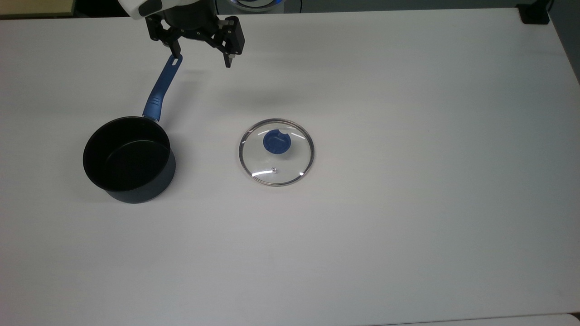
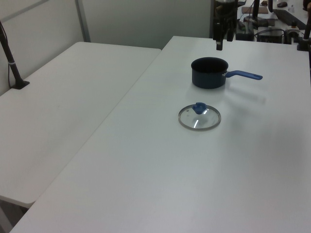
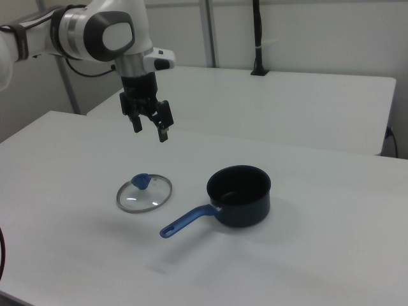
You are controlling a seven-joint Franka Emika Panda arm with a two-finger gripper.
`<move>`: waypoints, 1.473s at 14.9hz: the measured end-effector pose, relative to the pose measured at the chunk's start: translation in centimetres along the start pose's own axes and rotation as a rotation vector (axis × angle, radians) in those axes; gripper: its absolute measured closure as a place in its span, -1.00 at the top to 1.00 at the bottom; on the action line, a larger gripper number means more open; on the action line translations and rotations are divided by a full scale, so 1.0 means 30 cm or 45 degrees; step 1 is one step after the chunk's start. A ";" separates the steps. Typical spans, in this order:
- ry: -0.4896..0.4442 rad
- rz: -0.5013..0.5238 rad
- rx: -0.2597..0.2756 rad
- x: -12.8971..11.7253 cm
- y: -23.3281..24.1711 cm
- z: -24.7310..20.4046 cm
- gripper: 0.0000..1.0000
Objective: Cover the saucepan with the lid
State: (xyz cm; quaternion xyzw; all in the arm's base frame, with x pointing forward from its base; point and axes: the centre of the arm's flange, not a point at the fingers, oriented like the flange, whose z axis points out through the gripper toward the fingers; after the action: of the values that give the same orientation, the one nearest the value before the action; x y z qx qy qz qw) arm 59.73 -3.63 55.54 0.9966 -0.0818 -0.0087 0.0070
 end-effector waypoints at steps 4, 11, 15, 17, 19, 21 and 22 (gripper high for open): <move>0.011 0.021 0.001 0.005 0.035 -0.014 1.00; 0.013 0.023 0.001 0.005 0.038 -0.017 1.00; 0.007 0.020 0.000 0.008 0.035 -0.008 1.00; -0.003 0.019 -0.002 0.013 0.032 0.008 1.00; -0.016 0.017 0.004 0.026 0.020 0.039 1.00; -0.023 0.019 0.037 0.048 0.000 0.081 1.00; -0.026 0.020 0.052 0.061 -0.011 0.107 1.00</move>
State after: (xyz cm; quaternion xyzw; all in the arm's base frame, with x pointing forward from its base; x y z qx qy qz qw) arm 61.54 -3.65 52.30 0.9957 -0.0900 -0.0170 -0.0139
